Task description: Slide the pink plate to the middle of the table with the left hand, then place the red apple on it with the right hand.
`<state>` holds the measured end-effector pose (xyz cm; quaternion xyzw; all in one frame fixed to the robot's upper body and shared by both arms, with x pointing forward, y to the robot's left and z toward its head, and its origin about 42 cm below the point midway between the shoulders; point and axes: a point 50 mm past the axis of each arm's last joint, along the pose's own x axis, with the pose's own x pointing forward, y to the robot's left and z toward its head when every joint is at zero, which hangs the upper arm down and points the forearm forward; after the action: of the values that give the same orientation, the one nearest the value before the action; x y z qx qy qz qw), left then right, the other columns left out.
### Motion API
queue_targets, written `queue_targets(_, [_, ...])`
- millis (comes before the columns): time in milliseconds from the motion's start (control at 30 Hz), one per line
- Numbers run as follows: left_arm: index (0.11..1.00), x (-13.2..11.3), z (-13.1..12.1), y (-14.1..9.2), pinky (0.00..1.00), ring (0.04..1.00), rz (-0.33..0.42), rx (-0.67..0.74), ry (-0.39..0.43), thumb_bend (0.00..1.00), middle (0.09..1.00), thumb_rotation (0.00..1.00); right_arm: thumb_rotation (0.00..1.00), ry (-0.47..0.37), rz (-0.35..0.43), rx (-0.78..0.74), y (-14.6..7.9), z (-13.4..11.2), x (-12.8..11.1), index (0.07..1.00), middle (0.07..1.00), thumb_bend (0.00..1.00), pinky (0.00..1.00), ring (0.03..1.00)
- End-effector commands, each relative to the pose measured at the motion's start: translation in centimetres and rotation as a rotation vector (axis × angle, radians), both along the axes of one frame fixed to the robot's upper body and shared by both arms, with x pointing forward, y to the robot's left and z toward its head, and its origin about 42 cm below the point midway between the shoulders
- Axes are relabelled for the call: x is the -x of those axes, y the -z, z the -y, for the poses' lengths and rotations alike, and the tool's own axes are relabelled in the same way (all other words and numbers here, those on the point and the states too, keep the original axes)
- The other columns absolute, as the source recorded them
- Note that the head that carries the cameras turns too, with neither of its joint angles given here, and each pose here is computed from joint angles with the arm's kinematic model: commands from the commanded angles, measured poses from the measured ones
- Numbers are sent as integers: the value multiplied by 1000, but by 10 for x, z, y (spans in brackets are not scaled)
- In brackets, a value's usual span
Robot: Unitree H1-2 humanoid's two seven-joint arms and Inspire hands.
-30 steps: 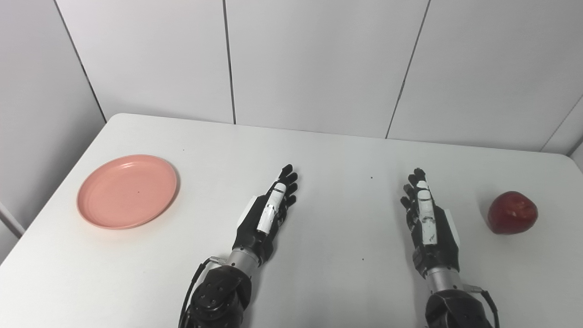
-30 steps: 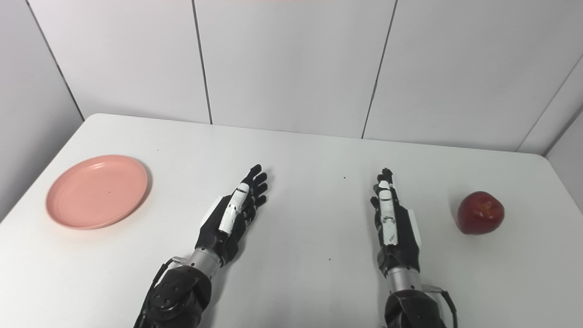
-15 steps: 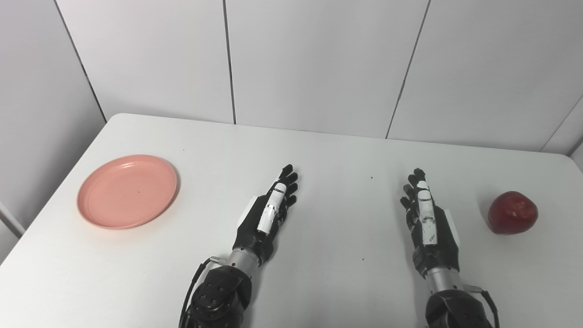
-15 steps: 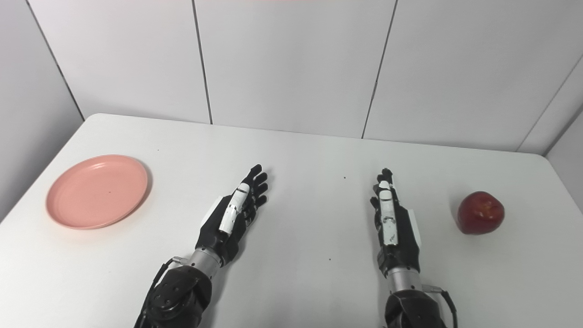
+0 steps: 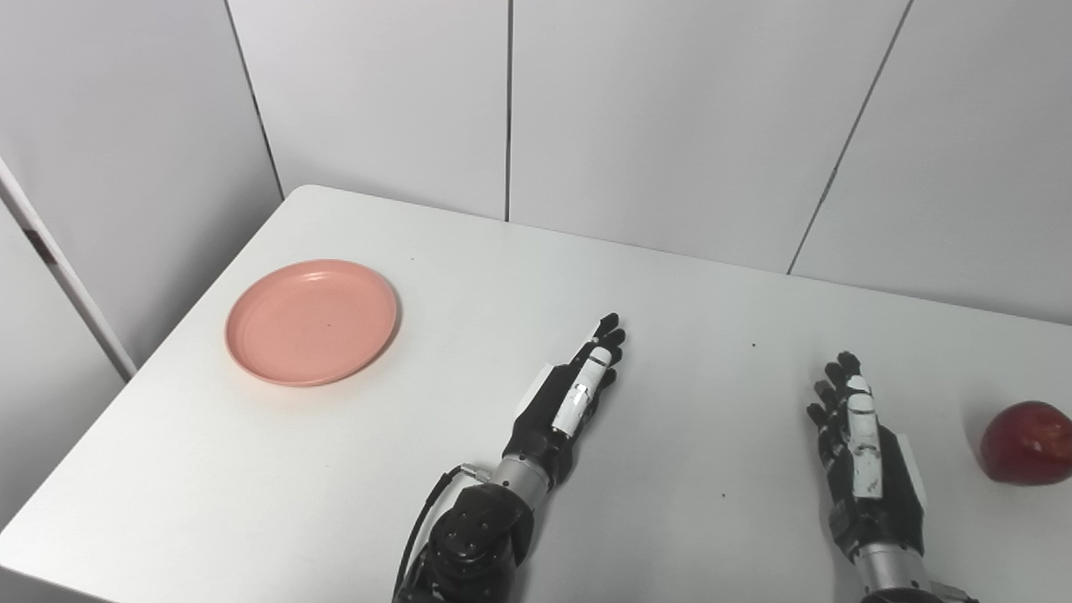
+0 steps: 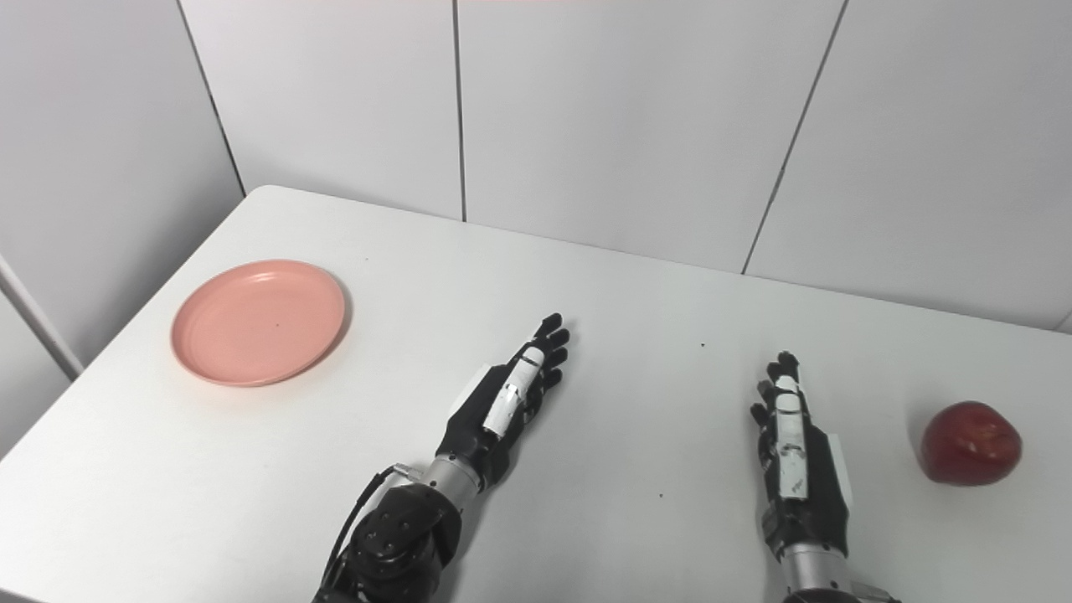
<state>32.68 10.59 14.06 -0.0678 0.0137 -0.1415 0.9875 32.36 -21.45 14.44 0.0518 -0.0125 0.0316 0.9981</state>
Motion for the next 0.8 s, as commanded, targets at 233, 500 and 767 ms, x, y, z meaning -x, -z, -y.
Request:
queue_targets(233, [992,-5,12,-14,1000,1000,51,9,15,394,1000,1000,1000,-14,91,-13,-14,0,-3,1000,1000,230,1000,1000])
queue_targets(500, [989,-8,7,-15,1000,1000,80,-4,7,373,1000,1000,1000,-13,93,-11,-14,0,-3,1000,1000,214,1000,1000])
queue_targets(767, [957,-13,-3,-27,980,973,159,-2,-13,389,976,1000,1000,-21,99,-11,-12,1,-4,1000,1000,217,1000,1000])
